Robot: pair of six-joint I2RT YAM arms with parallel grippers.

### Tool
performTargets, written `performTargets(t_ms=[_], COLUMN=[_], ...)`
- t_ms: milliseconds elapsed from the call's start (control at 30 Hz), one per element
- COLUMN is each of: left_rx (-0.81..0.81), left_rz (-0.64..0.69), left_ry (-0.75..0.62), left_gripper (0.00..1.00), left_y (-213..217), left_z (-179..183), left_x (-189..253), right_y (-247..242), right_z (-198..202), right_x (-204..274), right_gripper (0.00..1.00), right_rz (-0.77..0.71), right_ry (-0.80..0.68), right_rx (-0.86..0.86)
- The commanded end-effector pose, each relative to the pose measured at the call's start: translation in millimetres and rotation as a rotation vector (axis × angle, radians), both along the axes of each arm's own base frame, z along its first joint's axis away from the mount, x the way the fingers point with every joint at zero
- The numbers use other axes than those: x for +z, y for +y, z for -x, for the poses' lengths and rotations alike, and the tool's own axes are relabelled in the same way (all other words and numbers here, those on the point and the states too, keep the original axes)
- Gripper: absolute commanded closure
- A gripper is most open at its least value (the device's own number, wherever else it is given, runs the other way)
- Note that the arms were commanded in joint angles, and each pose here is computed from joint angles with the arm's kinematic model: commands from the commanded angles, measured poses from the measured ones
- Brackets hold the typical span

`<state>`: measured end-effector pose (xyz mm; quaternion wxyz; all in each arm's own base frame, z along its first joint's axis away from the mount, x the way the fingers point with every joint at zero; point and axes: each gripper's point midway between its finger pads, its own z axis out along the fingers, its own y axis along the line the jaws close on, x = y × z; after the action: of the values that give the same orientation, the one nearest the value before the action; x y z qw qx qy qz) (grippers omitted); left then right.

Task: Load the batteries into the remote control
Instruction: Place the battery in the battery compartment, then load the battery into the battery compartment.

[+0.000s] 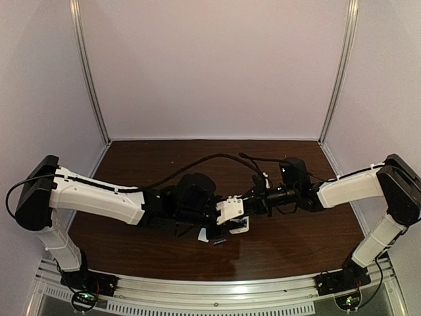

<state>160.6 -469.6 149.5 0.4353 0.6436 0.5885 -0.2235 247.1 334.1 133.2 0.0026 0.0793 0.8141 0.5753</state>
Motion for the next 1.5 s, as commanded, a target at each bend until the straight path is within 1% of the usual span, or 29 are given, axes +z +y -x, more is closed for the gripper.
performTargets(t_ms=[0,67,233,333,400,500,600,700,800,933,1033,1133,1300,1467], left_rx=[0.053,0.055,0.049,0.038,0.039,0.053,0.117,0.233,0.433,0.562,0.554,0.559,0.567,0.555], left_rz=[-0.056,-0.044,0.004,0.055,0.09,0.149,0.217,0.305,0.386,0.384,0.425,0.418,0.377,0.398], left_ry=[-0.014,-0.002,0.016,0.031,0.044,0.076,0.142,0.285,0.432,0.611,0.754,0.91,1.0,1.06], left_gripper=[0.73,0.71,0.61,0.5,0.44,0.33,0.21,0.04,0.03,0.03,0.03,0.03,0.03,0.03], left_y=[10.0,9.6,10.7,12.2,14.4,19.7,26.9,37.0,51.4,62.8,64.5,60.1,47.2,35.7], left_z=[-12.8,-11.6,-7.3,-2.0,0.8,4.6,2.8,-3.6,-19.8,-24.1,-17.4,-15.6,-13.2,-13.1], left_x=[-12.9,-9.6,5.1,19.7,29.9,45.6,59.6,66.8,68.5,56.4,51.1,38.2,28.5,29.5], right_y=[6.4,5.8,5.7,5.6,6.0,5.5,5.6,6.2,7.8,9.6,10.7,11.3,12.2,11.4], right_z=[9.3,9.4,9.4,8.0,7.6,4.7,1.1,-4.0,-8.0,-12.4,-15.1,-17.2,-18.0,-17.4], right_x=[6.9,4.4,1.4,0.1,-1.0,-2.0,-1.8,-1.9,0.0,3.2,5.7,6.9,10.1,10.3], right_gripper=[1.0,1.0,1.0,1.0,1.0,1.0,1.0,1.0,1.0,1.0,1.0,1.0,1.0,1.0], right_rz=[-0.039,-0.035,-0.035,-0.034,-0.034,-0.032,-0.035,-0.037,-0.043,-0.044,-0.046,-0.044,-0.046,-0.043], right_ry=[0.005,0.005,0.009,0.005,0.001,-0.007,-0.016,-0.028,-0.04,-0.063,-0.076,-0.083,-0.088,-0.09], right_rx=[0.048,0.046,0.044,0.042,0.042,0.035,0.026,0.014,0.008,0.002,-0.001,-0.005,-0.003,-0.005])
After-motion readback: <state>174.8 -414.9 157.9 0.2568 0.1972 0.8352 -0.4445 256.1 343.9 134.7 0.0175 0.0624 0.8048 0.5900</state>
